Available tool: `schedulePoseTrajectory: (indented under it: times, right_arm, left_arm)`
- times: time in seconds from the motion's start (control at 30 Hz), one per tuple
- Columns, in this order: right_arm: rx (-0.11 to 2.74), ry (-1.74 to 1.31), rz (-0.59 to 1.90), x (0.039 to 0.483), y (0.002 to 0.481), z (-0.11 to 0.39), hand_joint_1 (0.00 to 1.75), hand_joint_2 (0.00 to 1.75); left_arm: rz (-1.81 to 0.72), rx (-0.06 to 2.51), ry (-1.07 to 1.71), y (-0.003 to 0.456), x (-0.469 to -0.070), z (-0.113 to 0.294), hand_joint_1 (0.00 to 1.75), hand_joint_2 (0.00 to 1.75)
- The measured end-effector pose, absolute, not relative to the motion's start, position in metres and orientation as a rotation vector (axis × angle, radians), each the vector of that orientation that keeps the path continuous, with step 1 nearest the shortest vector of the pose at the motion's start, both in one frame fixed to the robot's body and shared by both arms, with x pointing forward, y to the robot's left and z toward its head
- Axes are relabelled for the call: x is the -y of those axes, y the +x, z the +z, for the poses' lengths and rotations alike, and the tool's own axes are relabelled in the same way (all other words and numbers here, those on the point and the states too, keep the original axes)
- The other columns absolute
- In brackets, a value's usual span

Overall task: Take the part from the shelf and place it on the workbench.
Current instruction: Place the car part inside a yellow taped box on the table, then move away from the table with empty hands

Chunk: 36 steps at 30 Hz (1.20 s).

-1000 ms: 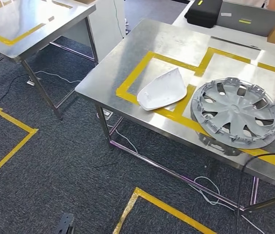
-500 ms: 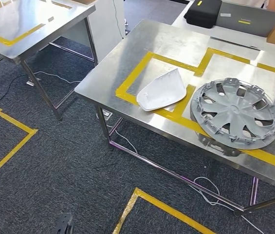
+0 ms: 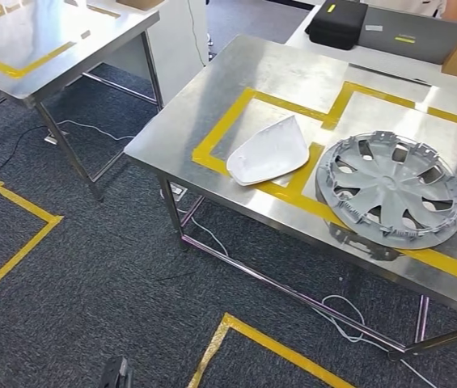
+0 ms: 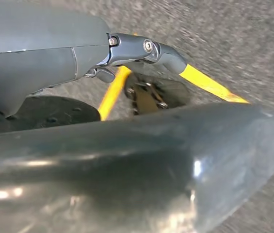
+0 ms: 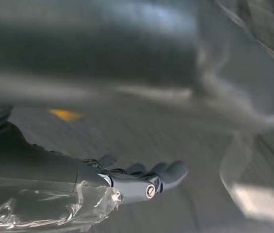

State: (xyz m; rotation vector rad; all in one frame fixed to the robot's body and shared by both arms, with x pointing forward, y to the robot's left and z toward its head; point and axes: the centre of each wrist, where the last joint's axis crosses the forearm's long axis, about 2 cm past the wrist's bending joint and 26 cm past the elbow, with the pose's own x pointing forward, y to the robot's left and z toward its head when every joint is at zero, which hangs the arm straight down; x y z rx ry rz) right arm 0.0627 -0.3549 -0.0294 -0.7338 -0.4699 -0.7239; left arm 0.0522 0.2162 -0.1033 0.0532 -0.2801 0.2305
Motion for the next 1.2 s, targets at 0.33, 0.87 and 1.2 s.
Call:
schedulePoseTrajectory:
  times: [0.33,0.87,1.2]
  right_arm:
    - [0.295,-0.402,-0.249,0.287,0.061,-0.090,0.00,0.00]
    - [0.194,-0.359,-0.137,0.281,0.064,-0.098,0.00,0.00]
    - [0.144,-0.300,-0.137,0.269,0.059,-0.102,0.00,0.00]
  left_arm:
    - [0.116,0.232,0.096,0.054,-0.223,-0.104,0.00,0.00]
    - [0.067,0.182,0.104,0.054,-0.219,-0.103,0.00,0.00]
    - [0.086,0.167,0.116,0.056,-0.217,-0.102,0.00,0.00]
